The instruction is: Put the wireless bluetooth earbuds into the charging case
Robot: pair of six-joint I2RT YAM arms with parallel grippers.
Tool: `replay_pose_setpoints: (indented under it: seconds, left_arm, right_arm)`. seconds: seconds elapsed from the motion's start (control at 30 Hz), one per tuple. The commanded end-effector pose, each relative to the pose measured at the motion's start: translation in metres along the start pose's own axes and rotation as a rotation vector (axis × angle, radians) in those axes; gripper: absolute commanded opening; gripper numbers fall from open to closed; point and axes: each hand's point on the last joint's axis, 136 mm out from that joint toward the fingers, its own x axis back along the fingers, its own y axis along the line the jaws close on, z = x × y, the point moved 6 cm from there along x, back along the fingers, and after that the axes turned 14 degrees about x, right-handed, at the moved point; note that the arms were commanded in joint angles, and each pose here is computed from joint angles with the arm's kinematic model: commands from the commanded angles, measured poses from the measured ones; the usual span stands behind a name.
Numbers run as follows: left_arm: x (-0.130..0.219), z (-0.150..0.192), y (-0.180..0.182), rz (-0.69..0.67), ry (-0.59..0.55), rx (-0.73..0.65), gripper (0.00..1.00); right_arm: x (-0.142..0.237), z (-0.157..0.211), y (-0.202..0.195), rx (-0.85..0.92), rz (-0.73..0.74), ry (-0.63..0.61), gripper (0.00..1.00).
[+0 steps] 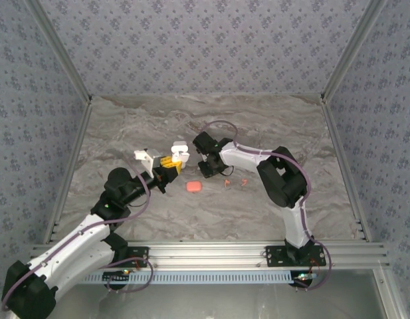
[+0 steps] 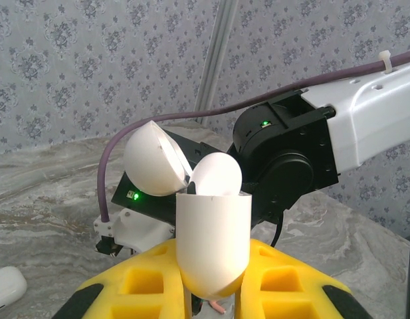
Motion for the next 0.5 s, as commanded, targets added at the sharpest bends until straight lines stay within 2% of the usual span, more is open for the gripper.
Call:
replay_pose_setpoints:
  seconds: [0.0,0.23,0.47]
  left_arm:
    - [0.002,-0.001,-0.002,0.006,-0.016,-0.008,0.0]
    - [0.002,-0.003,-0.004,0.016,-0.026,-0.002,0.0]
    - [-0.001,-0.009,-0.009,0.059,-0.051,0.024,0.0]
  right_arm:
    - [-0.002,0.002,0.005,0.007,-0.009,0.027,0.28]
    - [0.026,-0.002,-0.004,0.029,0.018,-0.051,0.24]
    - [0.1,-0.005,-0.019,0.072,0.074,-0.247,0.24]
